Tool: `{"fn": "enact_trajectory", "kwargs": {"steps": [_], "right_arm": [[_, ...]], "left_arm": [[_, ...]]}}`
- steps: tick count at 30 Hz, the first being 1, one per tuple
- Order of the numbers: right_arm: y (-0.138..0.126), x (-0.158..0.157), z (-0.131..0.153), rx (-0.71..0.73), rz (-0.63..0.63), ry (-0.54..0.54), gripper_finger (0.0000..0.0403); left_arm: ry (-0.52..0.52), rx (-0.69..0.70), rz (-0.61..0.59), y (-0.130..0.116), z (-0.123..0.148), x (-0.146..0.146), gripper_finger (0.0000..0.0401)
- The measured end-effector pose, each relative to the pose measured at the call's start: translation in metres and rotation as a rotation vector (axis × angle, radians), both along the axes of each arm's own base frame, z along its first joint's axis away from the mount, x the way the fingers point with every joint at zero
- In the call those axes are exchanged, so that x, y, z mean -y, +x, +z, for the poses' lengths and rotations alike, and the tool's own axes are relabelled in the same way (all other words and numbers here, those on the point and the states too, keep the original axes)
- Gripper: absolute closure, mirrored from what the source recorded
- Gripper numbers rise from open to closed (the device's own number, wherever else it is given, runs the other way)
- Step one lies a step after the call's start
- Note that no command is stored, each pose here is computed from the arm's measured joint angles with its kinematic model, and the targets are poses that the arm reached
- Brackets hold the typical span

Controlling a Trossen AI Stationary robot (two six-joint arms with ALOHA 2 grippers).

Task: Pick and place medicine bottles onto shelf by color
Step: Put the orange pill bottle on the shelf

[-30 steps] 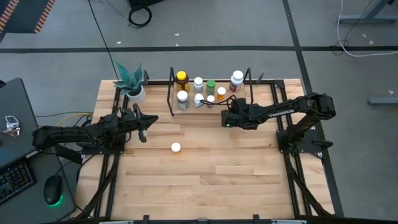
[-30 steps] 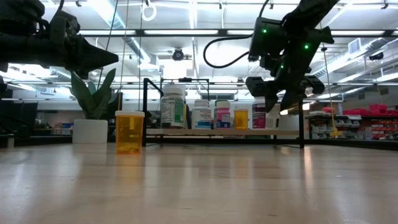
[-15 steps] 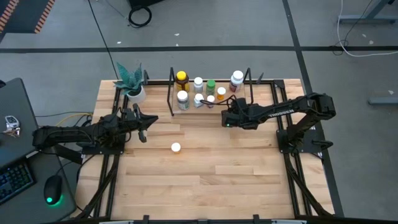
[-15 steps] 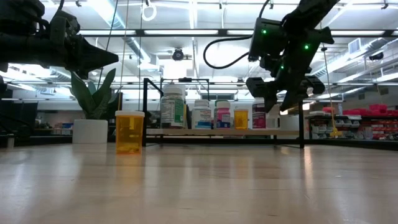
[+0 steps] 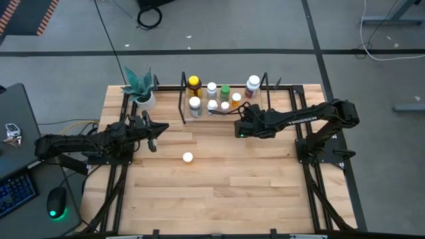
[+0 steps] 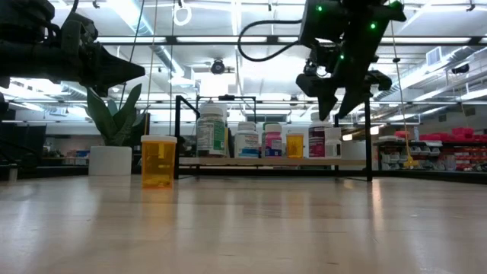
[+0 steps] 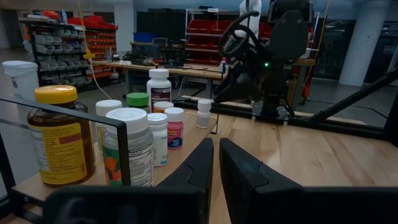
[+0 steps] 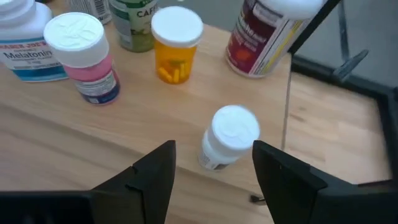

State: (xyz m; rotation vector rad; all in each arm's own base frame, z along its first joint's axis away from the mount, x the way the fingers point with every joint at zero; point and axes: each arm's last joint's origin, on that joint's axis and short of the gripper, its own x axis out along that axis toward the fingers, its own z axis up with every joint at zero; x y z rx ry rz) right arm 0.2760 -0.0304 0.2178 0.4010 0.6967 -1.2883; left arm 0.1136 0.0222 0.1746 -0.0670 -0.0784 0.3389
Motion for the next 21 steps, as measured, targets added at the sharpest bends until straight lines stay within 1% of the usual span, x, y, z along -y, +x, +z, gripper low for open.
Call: {"fn": "enact_trajectory", "kwargs": {"steps": [2,5,7,14,21], "right_arm": [[0.0,0.0,0.004,-0.025,0.014,-0.007,0.0182],[0.003,0.0,0.01,-0.026,0.035,-0.004,0.0181],[0.008,-0.003,0.015,-0.013,0.079,-0.014,0.0181],[0.043,-0.02,0.033,0.121,0.393,-0.136,0.0181],[0.067,-0.027,0.05,0.255,0.687,-0.182,0.0181]], "left_arm": [[0.0,0.0,0.0,0.0,0.0,0.0,0.037],[0.0,0.0,0.0,0.0,0.0,0.0,0.0371],[0.0,0.0,0.0,0.0,0.0,0.0,0.0369],[0.0,0.0,0.0,0.0,0.0,0.0,0.0362],[0.0,0.0,0.0,0.0,0.0,0.0,0.0371]]}}
